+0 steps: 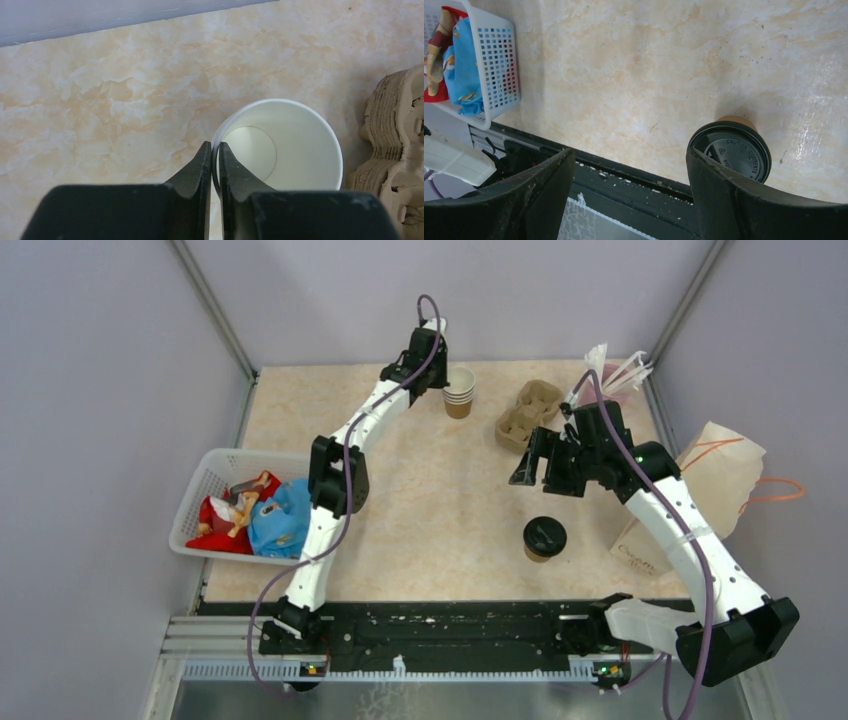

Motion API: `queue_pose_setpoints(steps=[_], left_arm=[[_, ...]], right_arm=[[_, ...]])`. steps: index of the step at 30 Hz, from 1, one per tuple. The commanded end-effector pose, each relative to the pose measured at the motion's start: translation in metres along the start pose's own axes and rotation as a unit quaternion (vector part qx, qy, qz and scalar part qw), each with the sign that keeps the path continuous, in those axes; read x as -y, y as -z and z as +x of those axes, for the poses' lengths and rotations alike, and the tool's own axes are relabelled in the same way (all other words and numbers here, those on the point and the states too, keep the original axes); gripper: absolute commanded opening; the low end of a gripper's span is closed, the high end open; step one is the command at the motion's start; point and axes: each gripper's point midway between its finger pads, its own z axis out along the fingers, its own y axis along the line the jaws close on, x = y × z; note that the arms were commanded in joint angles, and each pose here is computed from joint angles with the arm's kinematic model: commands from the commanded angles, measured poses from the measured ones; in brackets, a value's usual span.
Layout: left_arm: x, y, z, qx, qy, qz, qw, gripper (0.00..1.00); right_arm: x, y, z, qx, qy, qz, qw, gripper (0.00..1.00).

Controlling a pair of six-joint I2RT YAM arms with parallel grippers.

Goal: Pack the takeout coffee

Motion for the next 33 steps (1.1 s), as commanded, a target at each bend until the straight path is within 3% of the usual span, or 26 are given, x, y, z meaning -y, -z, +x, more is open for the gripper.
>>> queue_pose_setpoints(steps=[1,6,17,22,26,28,33], left_arm=[[0.011,0.028,-0.051,0.055,-0.003,0.012,0.998,0.11],[0.013,0.035,-0.059,0.062,-0.003,0.013,0.998,0.00],[0.038,0.088,-0.093,0.080,0.032,0.034,0.996,0.00],[0.039,0.084,-0.069,0.031,0.054,0.042,0.997,0.00],[0.054,0.108,-0.077,0.055,0.012,0.025,0.998,0.00],[0.046,0.100,-0.058,0.019,0.034,0.035,0.999,0.00],[0.036,0.096,-0.028,-0.025,0.043,0.027,0.998,0.00]], right_arm=[[-0.005,0.007,-0.007,0.023,0.000,-0.014,1.000,0.81],[-0.006,0.007,-0.008,0.023,0.000,-0.017,1.000,0.81],[-0.011,0.013,-0.010,0.036,0.001,-0.028,0.999,0.81],[-0.013,0.016,-0.008,0.041,-0.002,-0.037,0.998,0.81],[-0.011,0.014,-0.006,0.041,-0.007,-0.038,0.998,0.82],[-0.014,0.005,-0.011,0.043,-0.017,-0.049,0.998,0.82],[-0.022,-0.027,-0.073,0.066,-0.080,-0.112,0.988,0.81]])
